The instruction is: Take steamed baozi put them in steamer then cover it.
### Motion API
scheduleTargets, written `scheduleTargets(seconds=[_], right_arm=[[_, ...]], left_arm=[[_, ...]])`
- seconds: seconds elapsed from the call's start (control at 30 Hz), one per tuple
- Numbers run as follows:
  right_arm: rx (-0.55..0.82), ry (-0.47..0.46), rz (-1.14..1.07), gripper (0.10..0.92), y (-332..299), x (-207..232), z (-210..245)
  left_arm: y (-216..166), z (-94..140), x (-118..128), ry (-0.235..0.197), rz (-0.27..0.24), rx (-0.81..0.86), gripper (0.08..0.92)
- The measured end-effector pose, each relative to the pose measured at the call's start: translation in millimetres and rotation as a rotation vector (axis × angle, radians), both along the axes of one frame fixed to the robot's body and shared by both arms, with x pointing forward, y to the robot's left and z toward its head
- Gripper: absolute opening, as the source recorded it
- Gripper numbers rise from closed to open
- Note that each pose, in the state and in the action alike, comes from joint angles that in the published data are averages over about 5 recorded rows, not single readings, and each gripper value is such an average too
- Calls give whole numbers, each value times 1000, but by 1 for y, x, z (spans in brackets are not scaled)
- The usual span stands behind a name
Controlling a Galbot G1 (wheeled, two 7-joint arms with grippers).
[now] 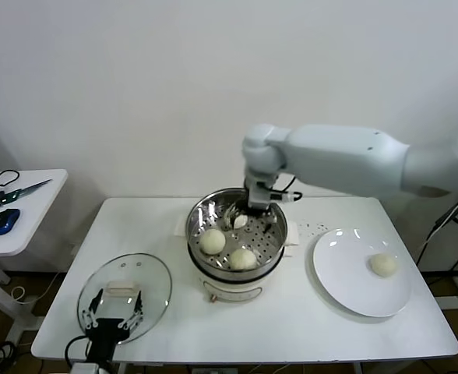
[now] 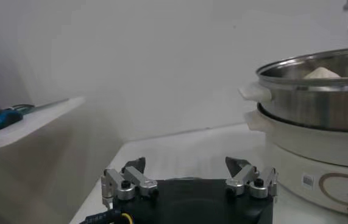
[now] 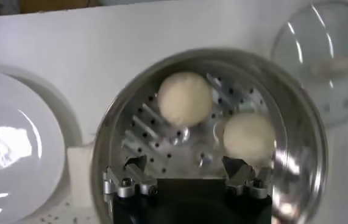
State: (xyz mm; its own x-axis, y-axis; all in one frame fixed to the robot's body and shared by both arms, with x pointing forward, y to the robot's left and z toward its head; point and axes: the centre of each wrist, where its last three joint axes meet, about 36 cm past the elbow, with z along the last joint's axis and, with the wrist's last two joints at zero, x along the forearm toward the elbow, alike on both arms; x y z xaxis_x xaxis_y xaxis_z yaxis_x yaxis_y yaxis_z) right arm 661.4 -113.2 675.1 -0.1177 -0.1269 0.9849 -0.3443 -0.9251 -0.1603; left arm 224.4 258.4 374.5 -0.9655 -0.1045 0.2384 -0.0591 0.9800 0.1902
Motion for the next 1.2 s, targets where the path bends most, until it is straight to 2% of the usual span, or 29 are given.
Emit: scheduleTargets(seconds=[0.27,0.5,0.8,1.2], right_arm=[[160,9,-517,823,-105,9,11],[191,50,-830,823,-205,1,-20],[136,93,-1042,823,-301,-21,-86],[63,104,-1156,823,-368,-40,-157]], left_arm=[[0,0,-2,-3,-7,-1,823],[2,3,-2,-8,-9,6,823],[-1,7,4,-13,-7,10,823],[-2,3,7,4,3,19,823]])
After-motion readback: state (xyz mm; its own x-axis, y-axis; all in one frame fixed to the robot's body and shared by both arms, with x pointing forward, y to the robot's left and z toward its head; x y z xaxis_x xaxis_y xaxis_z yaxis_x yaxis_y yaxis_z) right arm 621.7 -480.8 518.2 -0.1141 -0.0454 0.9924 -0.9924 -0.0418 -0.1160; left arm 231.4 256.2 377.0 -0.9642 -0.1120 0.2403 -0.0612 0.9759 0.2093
